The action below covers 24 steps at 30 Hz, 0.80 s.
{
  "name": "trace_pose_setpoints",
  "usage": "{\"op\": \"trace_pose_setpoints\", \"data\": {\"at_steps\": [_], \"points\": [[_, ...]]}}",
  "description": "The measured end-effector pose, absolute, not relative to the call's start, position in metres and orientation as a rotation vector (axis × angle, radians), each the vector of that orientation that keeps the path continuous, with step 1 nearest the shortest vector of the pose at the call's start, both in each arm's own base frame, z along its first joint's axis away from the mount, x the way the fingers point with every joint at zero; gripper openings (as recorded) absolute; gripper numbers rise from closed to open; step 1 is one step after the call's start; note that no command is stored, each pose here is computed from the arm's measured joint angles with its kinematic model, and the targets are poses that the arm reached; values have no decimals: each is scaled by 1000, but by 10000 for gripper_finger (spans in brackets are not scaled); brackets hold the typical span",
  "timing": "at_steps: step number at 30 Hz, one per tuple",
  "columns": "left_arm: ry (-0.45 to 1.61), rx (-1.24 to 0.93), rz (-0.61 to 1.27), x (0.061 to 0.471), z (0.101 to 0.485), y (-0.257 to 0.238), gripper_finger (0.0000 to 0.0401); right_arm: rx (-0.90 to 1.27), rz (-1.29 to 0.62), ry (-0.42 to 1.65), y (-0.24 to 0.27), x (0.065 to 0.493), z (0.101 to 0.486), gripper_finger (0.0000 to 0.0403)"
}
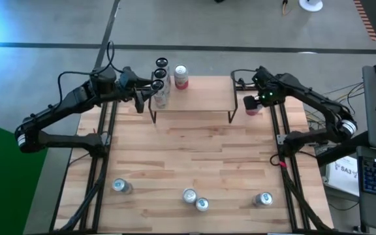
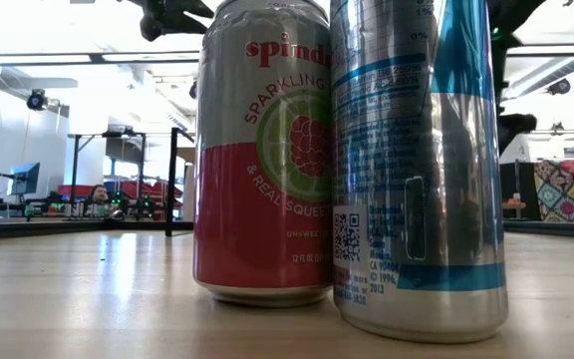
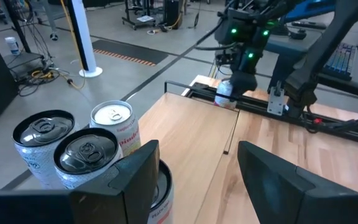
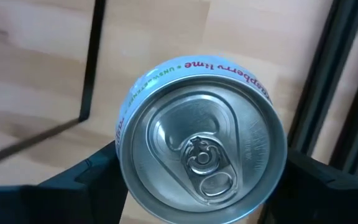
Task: Place canned beverage on shelf
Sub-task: Put the top pink-white soda can on the shelf aligned with the other pink-white soda can
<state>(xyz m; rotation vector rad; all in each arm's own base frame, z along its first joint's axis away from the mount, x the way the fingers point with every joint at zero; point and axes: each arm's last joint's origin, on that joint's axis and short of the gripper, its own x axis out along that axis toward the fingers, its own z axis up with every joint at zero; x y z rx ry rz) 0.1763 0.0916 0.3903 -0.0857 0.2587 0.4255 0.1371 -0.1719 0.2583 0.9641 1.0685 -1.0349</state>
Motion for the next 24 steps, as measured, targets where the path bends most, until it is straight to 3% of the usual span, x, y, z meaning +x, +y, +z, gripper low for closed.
{"op": "trace_pose_setpoints", "data": {"at_steps": [12, 24], "points": [[218, -139, 433, 177, 393, 92, 205, 881, -980, 996, -140, 125, 318, 285], [204, -185, 433, 176, 394, 91, 205, 659, -807, 914, -133, 180, 389, 286]]}}
